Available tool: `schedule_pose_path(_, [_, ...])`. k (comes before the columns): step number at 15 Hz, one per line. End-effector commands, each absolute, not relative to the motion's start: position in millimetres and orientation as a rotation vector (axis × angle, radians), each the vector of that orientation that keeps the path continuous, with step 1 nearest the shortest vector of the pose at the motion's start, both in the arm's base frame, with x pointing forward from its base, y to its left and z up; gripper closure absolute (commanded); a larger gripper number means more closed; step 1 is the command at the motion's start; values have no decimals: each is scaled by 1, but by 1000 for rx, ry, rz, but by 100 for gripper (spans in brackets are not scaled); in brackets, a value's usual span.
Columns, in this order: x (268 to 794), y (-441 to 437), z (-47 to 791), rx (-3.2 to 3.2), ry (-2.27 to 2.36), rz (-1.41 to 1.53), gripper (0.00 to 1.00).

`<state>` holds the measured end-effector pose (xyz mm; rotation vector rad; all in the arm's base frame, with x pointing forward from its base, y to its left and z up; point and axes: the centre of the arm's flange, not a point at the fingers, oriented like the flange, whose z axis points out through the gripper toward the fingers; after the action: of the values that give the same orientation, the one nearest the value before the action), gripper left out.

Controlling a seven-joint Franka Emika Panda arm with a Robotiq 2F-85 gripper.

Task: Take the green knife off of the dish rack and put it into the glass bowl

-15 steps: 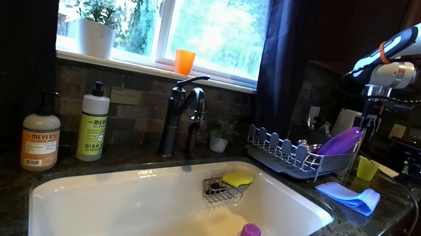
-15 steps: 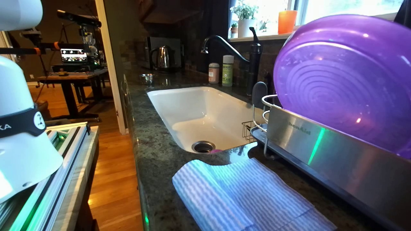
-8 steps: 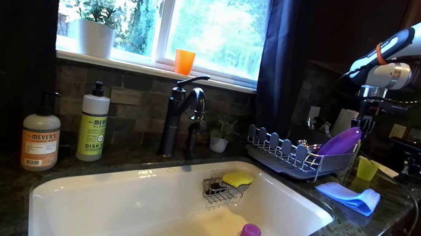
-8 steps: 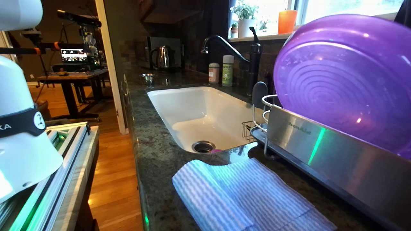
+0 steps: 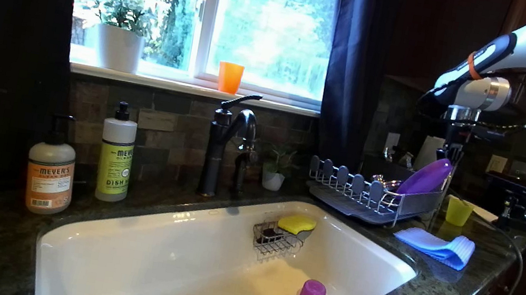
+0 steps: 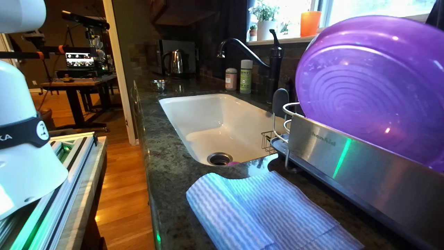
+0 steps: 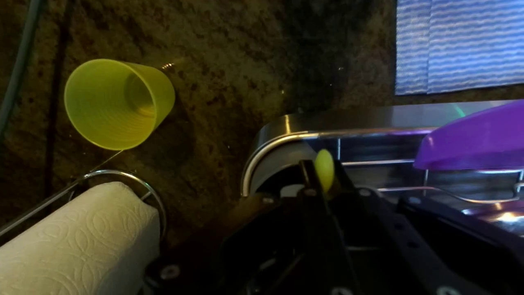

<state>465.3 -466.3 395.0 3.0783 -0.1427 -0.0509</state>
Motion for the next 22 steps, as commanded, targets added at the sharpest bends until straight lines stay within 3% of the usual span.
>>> schedule_pose_path(1, [457, -436, 430, 3087, -97, -43, 97])
schedule_pose_path(9, [408, -374, 589, 3122, -17, 35, 97])
schedule_pose_path(17, [413, -301, 565, 3336, 63, 152, 97])
schedule_pose_path(20, [409, -285, 545, 3356, 201, 53, 97])
schedule_pose_path(21, [427, -301, 556, 3342, 136, 39, 89])
schedule_pose_path(22, [426, -296, 550, 3351, 156, 25, 89])
